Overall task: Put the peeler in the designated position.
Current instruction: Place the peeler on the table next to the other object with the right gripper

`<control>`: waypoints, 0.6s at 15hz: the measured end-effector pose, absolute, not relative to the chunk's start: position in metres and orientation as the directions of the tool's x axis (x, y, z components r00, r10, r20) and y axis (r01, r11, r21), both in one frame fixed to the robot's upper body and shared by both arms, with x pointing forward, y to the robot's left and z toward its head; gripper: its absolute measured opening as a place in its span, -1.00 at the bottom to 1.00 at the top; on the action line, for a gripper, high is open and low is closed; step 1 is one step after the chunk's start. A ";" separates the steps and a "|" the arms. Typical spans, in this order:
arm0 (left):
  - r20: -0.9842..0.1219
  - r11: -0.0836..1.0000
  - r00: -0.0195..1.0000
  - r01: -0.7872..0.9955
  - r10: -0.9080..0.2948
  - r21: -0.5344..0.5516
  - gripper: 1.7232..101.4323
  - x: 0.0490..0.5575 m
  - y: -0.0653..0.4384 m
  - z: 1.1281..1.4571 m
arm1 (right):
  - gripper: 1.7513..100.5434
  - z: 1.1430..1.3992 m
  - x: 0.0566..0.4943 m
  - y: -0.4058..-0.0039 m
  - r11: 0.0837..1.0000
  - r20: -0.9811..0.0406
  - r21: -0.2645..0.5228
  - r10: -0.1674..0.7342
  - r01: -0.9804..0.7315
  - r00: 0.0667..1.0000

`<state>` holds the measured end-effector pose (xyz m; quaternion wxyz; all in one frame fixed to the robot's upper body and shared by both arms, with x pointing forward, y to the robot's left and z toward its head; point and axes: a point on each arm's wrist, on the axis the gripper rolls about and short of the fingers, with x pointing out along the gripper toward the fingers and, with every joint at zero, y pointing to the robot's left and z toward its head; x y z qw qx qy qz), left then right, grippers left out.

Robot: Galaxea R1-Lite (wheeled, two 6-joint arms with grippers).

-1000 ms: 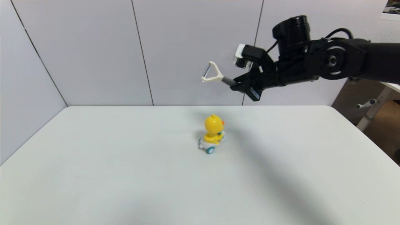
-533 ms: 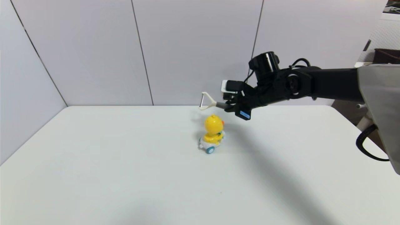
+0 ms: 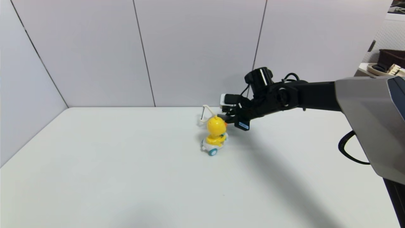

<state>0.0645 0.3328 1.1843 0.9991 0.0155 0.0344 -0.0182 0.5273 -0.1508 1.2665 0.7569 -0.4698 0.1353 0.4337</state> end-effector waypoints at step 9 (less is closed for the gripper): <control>-0.069 0.999 0.997 0.037 -0.035 0.029 0.93 0.065 0.333 1.184 | 0.37 1.279 0.537 -0.146 0.235 -0.484 -0.687 0.557 -0.688 0.674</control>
